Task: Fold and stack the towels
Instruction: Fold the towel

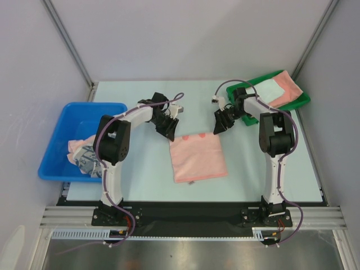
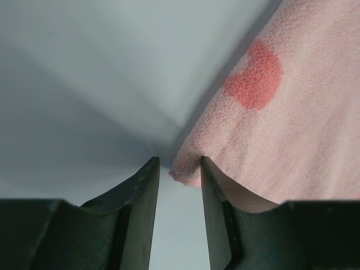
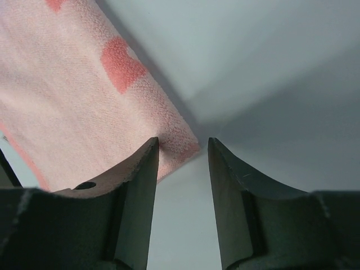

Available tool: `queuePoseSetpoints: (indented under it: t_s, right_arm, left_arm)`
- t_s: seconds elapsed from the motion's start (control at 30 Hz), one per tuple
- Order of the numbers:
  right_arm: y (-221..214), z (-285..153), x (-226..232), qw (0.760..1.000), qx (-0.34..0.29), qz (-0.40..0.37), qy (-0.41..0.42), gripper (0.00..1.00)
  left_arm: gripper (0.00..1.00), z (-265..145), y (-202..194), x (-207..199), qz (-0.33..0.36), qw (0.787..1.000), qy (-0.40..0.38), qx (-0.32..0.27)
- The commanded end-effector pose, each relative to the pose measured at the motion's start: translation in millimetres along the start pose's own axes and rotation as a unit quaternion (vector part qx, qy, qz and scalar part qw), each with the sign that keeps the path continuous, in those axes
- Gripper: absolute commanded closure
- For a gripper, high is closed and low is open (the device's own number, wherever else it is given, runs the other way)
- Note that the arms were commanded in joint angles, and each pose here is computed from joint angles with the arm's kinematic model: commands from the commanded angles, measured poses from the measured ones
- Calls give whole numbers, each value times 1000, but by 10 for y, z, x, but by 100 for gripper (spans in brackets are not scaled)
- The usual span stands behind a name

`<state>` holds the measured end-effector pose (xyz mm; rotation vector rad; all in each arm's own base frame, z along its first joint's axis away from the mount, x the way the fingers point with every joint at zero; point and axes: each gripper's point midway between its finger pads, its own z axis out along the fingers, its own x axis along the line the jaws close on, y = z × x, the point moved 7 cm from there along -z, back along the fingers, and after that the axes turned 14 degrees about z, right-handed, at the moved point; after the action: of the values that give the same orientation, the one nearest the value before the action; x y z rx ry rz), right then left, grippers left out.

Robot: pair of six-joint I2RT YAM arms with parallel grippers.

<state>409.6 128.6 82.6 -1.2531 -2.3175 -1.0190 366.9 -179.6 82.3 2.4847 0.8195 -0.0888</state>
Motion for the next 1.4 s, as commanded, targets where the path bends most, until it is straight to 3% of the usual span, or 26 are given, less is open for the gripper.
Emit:
queuePoseSetpoints:
  t_s: [0.0,0.17,0.2,0.27,0.3,0.33,0.83,0.97,1.17,1.37]
  right_arm:
    - [105,-3,-13,1000,-17,-22,14,55]
    - [60,-8,-37,999,-15,-15,25,61]
    - [56,-27,-40,999,-17,-13,25,67]
    - [53,-63,-64,999,-23,-12,20,79]
    - [74,-111,-76,999,-30,-7,12,94]
    - [97,-138,-86,999,-35,-8,5,99]
    - [333,-270,-86,995,-87,-34,-27,100]
    - [609,-430,-30,985,-141,-61,-75,100]
    - [1031,-1098,417,954,-248,-104,-135,100]
    - [1029,-1606,1041,933,-302,-138,-138,100]
  left_arm:
    - [60,26,23,6,15,999,-26,-9]
    - [73,22,29,2,17,999,-34,-10]
    - [77,14,37,10,16,999,-35,-12]
    - [96,7,36,28,13,999,-36,-11]
    - [100,-12,70,59,15,999,-32,-13]
    - [100,-12,75,82,13,999,-29,-13]
    - [100,-228,468,390,27,998,18,-46]
    - [100,-371,558,490,22,997,60,-39]
    - [100,-1212,968,372,44,983,148,-99]
    - [100,-2012,1108,-49,73,966,182,-170]
